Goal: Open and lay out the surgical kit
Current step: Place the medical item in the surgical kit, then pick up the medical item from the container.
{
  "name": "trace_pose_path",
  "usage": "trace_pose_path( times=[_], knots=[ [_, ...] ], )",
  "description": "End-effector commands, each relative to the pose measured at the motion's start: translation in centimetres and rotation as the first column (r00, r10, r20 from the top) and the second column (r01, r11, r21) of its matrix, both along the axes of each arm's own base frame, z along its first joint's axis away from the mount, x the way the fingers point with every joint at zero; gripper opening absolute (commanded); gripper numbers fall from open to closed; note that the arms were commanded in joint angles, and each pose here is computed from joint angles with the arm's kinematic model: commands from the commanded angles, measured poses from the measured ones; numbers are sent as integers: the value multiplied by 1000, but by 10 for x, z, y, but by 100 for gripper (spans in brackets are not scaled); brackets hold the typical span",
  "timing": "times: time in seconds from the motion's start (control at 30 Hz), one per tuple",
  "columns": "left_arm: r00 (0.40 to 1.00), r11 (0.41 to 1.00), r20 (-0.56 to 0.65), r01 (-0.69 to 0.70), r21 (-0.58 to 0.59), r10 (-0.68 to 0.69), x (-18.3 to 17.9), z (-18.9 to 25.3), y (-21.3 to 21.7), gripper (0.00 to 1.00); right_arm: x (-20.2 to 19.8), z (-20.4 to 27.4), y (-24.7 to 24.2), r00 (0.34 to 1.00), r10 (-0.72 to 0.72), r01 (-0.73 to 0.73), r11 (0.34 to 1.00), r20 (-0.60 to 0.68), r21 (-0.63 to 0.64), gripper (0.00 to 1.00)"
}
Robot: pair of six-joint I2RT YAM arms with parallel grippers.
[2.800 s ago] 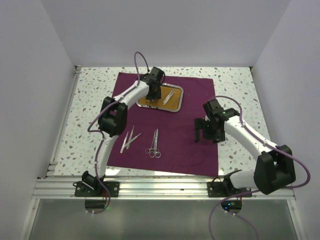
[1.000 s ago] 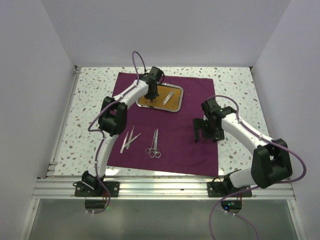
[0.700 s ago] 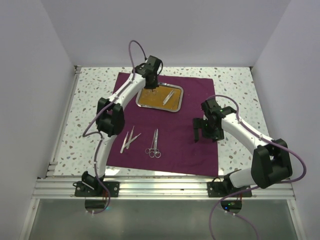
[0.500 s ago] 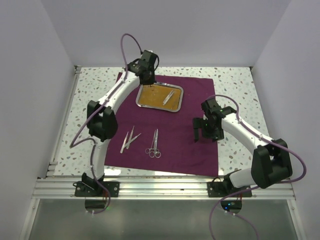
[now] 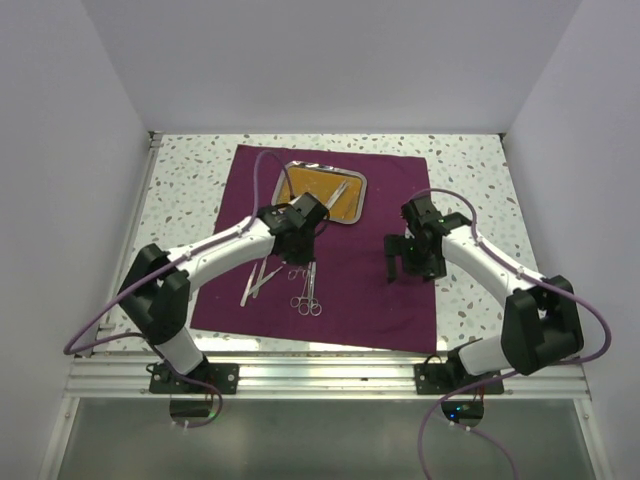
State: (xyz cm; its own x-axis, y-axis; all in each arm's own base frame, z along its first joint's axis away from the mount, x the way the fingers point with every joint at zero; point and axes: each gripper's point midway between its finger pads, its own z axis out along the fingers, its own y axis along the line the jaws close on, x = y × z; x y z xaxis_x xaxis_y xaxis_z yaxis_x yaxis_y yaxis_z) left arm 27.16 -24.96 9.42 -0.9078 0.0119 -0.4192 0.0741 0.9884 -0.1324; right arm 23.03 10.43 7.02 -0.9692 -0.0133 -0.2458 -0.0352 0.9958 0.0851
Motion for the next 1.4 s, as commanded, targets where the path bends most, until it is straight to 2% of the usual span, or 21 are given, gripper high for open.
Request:
trace_pose_path(
  times=[0.0, 0.23, 0.37, 0.5, 0.6, 0.63, 0.8, 1.0, 1.13, 1.33, 1.37],
  knots=[
    [996, 990, 40, -76, -115, 82, -4, 14, -12, 0, 11, 1, 10, 1000, 27, -27, 999, 6, 39, 94],
    [997, 990, -13, -76, -120, 75, -31, -9, -13, 0, 16, 4, 13, 1000, 29, -29, 999, 7, 43, 94],
    [998, 987, -31, -63, -148, 59, -37, -8, -22, 0, 19, 9, 13, 999, 28, -29, 999, 19, 44, 94],
    [999, 989, -21, -51, -137, 48, -35, 3, -25, 41, 21, 9, 13, 999, 21, -22, 999, 29, 44, 94],
    [999, 993, -10, -46, -107, 45, -30, 13, -24, 56, 23, 10, 15, 999, 12, -14, 998, 37, 55, 94],
    [999, 994, -5, -46, -103, 45, -28, 20, -24, 57, 25, 10, 16, 999, 9, -11, 998, 44, 59, 94],
    [1000, 998, 15, -4, -68, 5, -17, 38, -30, 59, 29, 7, 19, 998, -4, -1, 997, 65, 75, 94],
    [993, 998, 106, 48, -29, -45, 19, 79, -48, 57, 34, 3, 24, 998, 2, -8, 996, 61, 90, 94],
    [987, 997, 145, 77, -29, -72, 34, 90, -50, 56, 67, 28, 38, 992, -4, -11, 993, 123, 118, 94],
    [986, 999, 160, 51, -16, -48, 56, 96, -26, 56, 126, 75, 70, 975, -57, 10, 976, 216, 216, 94],
    [986, 999, 163, 41, -17, -38, 63, 98, -18, 56, 134, 69, 73, 977, -61, 16, 977, 203, 213, 94]
  ],
)
